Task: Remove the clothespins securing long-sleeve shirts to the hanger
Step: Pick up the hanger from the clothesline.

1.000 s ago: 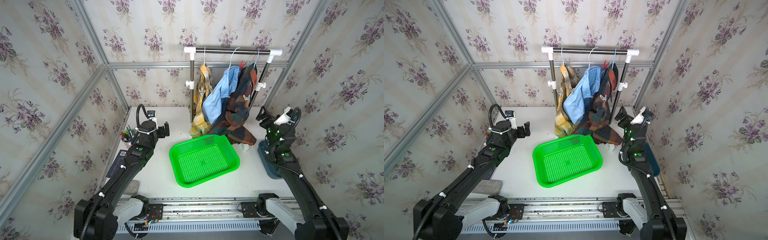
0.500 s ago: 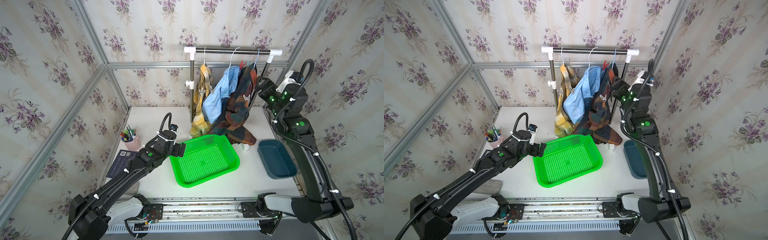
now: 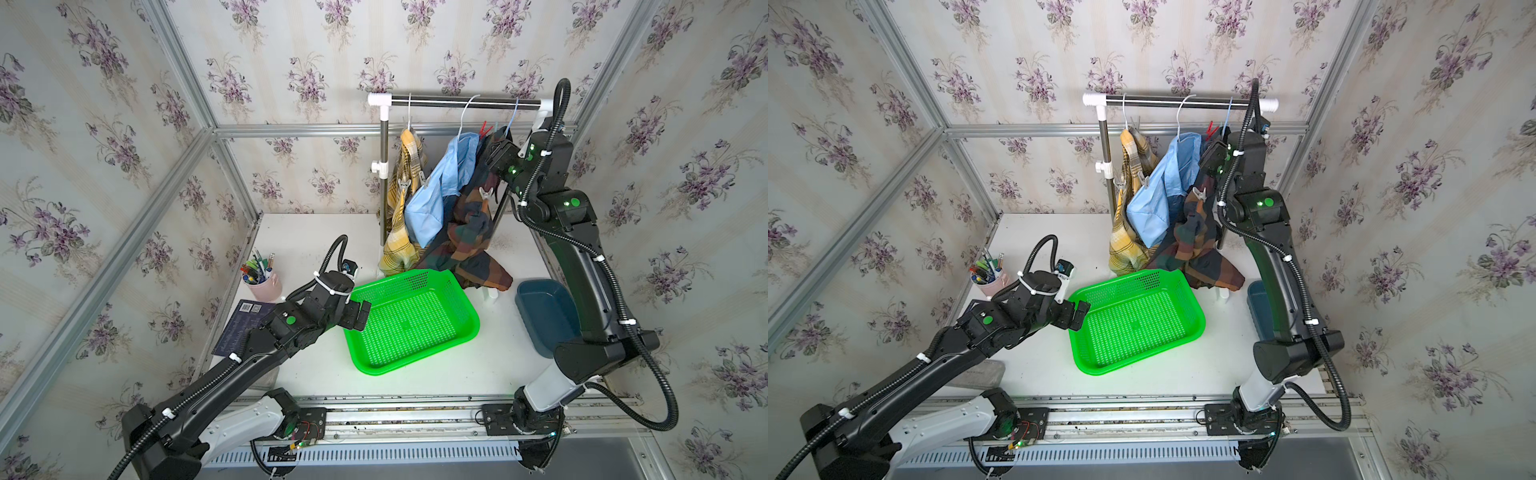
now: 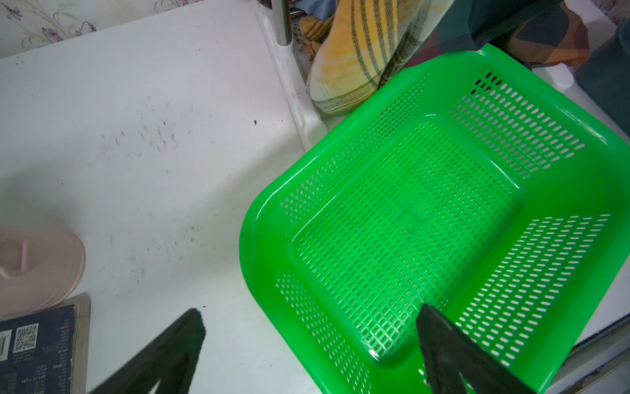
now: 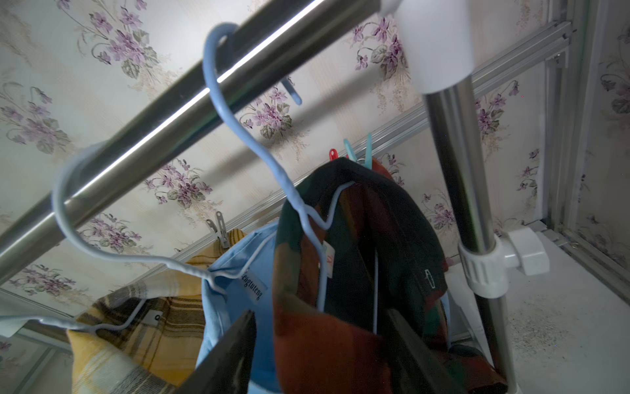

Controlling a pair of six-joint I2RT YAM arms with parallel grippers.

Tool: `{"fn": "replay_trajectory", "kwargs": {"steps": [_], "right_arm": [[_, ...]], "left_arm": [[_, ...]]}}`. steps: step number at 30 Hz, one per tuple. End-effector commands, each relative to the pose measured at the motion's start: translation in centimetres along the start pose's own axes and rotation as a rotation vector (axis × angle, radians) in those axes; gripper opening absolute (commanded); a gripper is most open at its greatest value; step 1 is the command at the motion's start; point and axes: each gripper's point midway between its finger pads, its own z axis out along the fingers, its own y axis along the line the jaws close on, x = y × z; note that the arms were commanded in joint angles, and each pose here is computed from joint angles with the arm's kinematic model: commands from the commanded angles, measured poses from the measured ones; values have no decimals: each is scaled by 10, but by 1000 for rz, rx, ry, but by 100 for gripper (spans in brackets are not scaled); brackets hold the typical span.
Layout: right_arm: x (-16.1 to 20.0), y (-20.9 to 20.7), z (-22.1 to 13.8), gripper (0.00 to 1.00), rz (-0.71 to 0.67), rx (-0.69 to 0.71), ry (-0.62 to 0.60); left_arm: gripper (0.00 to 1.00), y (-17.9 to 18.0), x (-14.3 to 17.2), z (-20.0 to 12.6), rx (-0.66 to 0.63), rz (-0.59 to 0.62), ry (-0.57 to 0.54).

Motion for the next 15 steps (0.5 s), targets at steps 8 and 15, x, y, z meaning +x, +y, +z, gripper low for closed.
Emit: {"fn": "replay_trajectory", "kwargs": {"steps": [8, 15], "right_arm": [[9, -8, 12, 30, -57, 61, 11], [-15, 20, -20, 0, -121, 6, -55]], "left_arm": [[99, 1, 54, 16, -27, -146, 217], [99, -19, 45, 23, 83, -154, 182]]}}
